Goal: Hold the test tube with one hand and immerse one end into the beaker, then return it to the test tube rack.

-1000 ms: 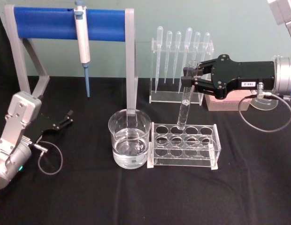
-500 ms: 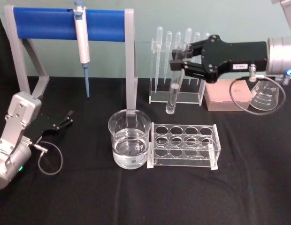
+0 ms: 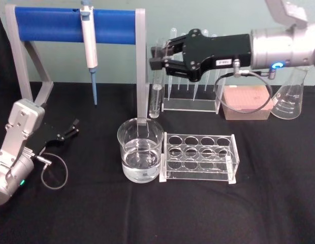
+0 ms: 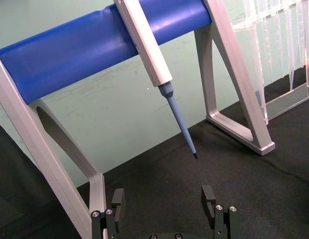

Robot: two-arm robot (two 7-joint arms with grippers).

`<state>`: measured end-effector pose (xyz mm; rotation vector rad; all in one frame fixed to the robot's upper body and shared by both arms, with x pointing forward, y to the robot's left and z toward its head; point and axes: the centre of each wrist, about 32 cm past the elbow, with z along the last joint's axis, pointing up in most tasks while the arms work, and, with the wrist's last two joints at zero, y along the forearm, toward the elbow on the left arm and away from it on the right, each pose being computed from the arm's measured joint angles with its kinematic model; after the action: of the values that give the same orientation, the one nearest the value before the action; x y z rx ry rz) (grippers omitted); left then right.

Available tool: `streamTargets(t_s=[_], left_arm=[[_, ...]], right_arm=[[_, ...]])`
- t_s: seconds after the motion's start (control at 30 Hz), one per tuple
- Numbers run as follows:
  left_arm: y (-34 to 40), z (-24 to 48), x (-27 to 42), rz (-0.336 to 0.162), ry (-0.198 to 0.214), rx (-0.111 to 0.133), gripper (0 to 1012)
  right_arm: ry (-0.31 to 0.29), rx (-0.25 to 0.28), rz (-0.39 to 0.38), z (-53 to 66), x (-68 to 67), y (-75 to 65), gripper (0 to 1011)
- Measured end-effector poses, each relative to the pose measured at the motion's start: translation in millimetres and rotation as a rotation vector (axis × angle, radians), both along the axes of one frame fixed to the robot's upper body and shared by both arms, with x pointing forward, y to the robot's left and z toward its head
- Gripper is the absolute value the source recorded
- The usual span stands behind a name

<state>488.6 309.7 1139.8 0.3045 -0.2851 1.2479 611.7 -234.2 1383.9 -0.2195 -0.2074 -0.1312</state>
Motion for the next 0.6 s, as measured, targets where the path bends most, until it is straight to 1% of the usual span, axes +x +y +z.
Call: streamTargets(t_s=[0.1,0.17,0.2,0.23,0.3,0.4,0.5,0.6], left_arm=[[0.0,0.0,0.0,0.0,0.0,0.0,1000],[0.0,0.0,0.0,0.0,0.0,0.0,1000],[0.0,0.0,0.0,0.0,0.0,0.0,1000],[0.0,0.0,0.0,0.0,0.0,0.0,1000],[0.0,0.0,0.0,0.0,0.0,0.0,1000],[0.0,0.0,0.0,0.0,0.0,0.0,1000],[0.0,0.0,0.0,0.0,0.0,0.0,1000],[0.0,0.0,0.0,0.0,0.0,0.0,1000]], right_arm=[[0.009,-0.001,0.016,-4.6,1.9,7.7,238],[0.012,-0.002,0.021,-6.6,2.5,10.4,238],[0.017,-0.004,0.027,-10.1,3.2,13.3,238],[0.017,-0.004,0.027,-10.1,3.2,13.3,238],[0.024,-0.008,0.032,-15.9,4.6,16.8,238],[0.029,-0.009,0.031,-21.2,5.8,17.8,238],[0.04,-0.004,0.029,-31.7,7.3,18.6,238],[0.046,0.001,0.031,-39.5,7.7,19.6,238]])
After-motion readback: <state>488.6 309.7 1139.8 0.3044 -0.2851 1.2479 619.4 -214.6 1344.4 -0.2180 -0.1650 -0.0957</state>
